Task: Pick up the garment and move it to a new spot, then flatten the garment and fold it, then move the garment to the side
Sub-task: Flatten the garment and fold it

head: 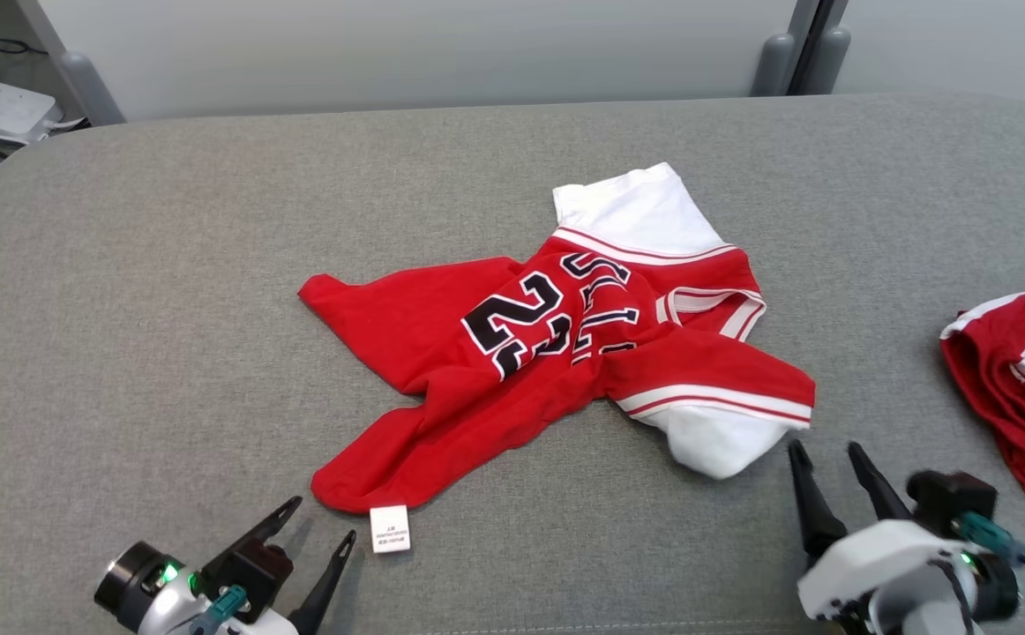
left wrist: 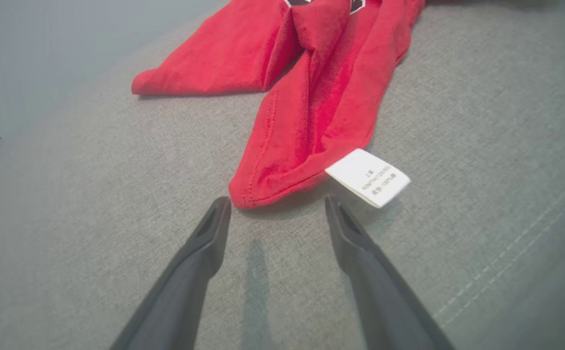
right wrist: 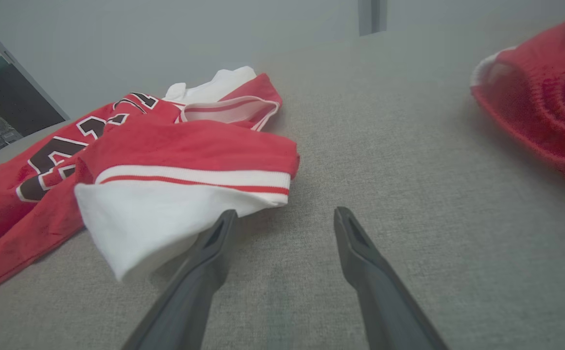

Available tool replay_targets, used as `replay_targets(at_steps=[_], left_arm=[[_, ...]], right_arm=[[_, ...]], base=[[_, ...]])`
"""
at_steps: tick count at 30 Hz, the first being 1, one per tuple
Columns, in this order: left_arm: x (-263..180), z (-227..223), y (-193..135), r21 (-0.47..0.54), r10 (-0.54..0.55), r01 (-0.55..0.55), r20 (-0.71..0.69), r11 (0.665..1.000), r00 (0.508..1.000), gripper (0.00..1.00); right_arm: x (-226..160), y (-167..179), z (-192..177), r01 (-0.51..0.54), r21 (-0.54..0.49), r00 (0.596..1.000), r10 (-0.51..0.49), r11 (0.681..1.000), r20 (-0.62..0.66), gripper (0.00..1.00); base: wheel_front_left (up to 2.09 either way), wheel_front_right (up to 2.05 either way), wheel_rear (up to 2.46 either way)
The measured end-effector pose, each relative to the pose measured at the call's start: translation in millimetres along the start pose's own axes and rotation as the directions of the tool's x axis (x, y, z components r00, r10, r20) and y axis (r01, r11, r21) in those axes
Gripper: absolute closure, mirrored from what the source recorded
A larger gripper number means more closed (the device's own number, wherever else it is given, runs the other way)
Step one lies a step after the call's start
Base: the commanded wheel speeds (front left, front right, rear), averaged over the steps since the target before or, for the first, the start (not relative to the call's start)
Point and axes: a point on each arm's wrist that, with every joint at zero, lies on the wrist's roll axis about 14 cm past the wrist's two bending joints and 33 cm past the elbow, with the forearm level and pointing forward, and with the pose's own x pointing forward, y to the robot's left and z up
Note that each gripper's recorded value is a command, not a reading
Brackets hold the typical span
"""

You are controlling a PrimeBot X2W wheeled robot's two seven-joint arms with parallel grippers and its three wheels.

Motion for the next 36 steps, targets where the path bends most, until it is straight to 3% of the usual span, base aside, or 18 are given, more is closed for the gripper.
replay_targets(at_steps=[5, 8, 13, 19, 24, 25, 30, 36], left_arm=[[-2, -5, -10, -0.057, 0.007, -0.008, -0.007, 0.998, 1.0, 0.0], [-3, -7, -12, -0.079, 0.013, -0.014, -0.011, 0.997, 1.0, 0.0], [-4, -11, -10, -0.096, 0.02, -0.022, -0.02, 0.995, 1.0, 0.0], [-8, -14, -5, -0.103, 0.036, -0.038, -0.023, 0.994, 0.999, 0.0], [-11, -15, -2, -0.112, 0.046, -0.049, -0.025, 0.992, 0.999, 0.0], [-11, -14, -1, -0.114, 0.052, -0.054, -0.023, 0.992, 0.998, 0.0], [-11, -15, 0, -0.121, 0.055, -0.058, -0.024, 0.991, 0.998, 0.0], [-12, -21, -3, -0.137, 0.06, -0.066, -0.042, 0.988, 0.997, 0.0]], right_arm=[[-22, -26, 3, 0.084, 0.039, 0.995, -0.086, 0.996, 0.044, 0.0], [-26, -23, 7, 0.076, 0.058, 0.995, -0.08, 0.995, 0.066, 0.0], [-19, 4, 2, 0.002, 0.11, 0.998, -0.008, 0.994, 0.055, 0.0], [-3, 32, 8, -0.087, 0.09, 0.994, 0.081, 0.992, 0.067, 0.0], [4, 50, 26, -0.149, 0.048, 0.983, 0.142, 0.988, 0.119, 0.0], [5, 61, 28, -0.184, -0.004, 0.976, 0.183, 0.983, 0.118, 0.0], [10, 92, 5, -0.287, -0.105, 0.958, 0.286, 0.952, -0.019, 0.0], [22, 81, -29, -0.308, -0.275, 0.932, 0.23, 0.911, -0.28, 0.0]], base=[[0.0, 0.0, 0.0], [0.0, 0.0, 0.0], [0.0, 0.0, 0.0], [0.0, 0.0, 0.0], [0.0, 0.0, 0.0], [0.0, 0.0, 0.0], [0.0, 0.0, 0.0], [0.0, 0.0, 0.0]])
